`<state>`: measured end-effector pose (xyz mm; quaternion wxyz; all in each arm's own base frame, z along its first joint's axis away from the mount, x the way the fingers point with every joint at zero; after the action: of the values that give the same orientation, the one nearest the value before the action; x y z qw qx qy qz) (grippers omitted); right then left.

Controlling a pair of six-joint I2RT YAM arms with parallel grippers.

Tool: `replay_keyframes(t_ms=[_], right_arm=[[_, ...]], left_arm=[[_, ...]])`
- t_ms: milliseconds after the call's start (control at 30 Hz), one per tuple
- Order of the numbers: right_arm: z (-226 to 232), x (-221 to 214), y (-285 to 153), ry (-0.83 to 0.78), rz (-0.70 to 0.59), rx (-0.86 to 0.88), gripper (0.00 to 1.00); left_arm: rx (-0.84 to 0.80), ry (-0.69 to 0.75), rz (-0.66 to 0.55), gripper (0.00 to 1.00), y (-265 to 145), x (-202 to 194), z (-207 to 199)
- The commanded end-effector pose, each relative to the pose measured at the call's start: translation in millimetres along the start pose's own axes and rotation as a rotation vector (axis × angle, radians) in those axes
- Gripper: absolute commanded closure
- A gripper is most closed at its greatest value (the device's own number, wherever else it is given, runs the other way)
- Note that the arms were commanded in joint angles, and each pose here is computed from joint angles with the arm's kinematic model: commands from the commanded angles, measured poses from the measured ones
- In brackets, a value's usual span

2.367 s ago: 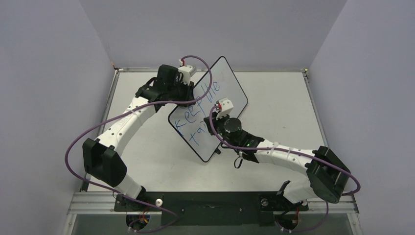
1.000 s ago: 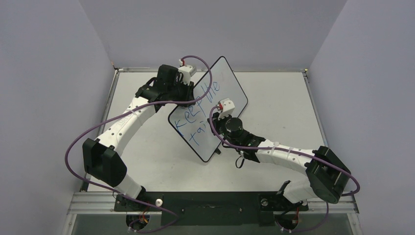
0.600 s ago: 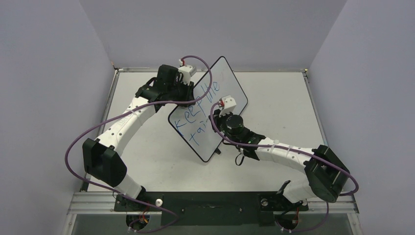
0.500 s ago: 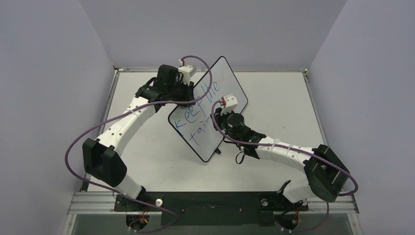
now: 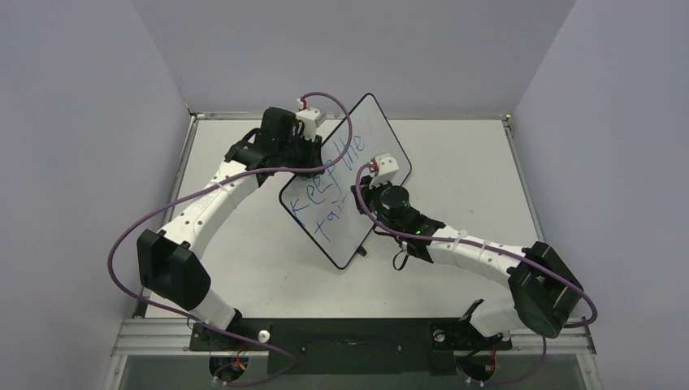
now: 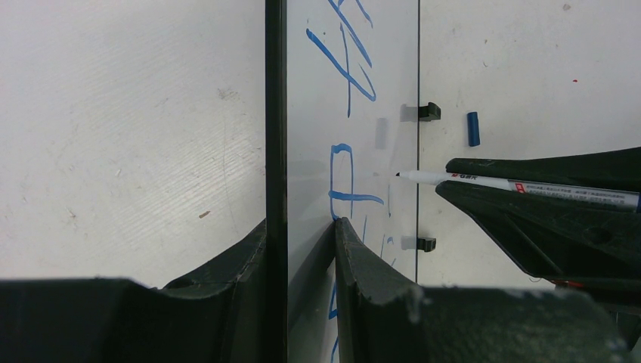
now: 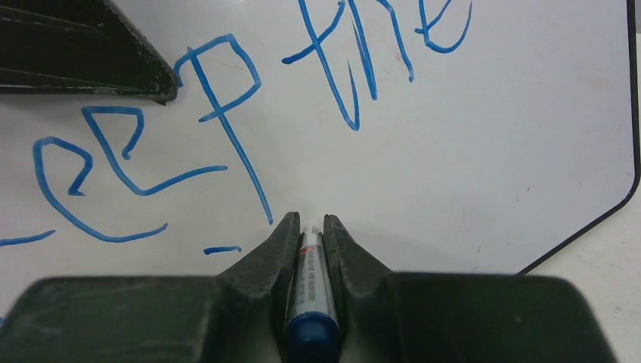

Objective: Write a sentence on the whiteboard

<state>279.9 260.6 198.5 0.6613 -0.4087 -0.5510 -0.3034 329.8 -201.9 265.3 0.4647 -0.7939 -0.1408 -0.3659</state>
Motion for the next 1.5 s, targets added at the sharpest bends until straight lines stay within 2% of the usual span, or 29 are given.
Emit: replay_keyframes(t_ms=[0,833,1467], right_arm=[[6,33,-7,0.052,-0.110,0.047,1.00],[19,20,5,0.065,-0.073,0.098,1.00],[22,0,-5,0.067,-0.025,0.112,1.00]], left_arm=[[0.066,0.091,0.148,1.00,26,-40,8],[0.065,0.095,0.146,1.00,25,-39,7],[0.064,0.093,0.147,1.00,25,-39,7]])
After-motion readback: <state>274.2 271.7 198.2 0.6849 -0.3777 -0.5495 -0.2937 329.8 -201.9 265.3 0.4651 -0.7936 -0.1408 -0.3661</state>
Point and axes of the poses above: each gripper's point midway between its finger pads, its own y axis out along the fingers, its own z axis along the line the jaws close on, x = y × z, the point moved 6 cm from there along -y, back along the fingers, and after that the axes turned 7 degrees about -y, right-handed, at the moved point
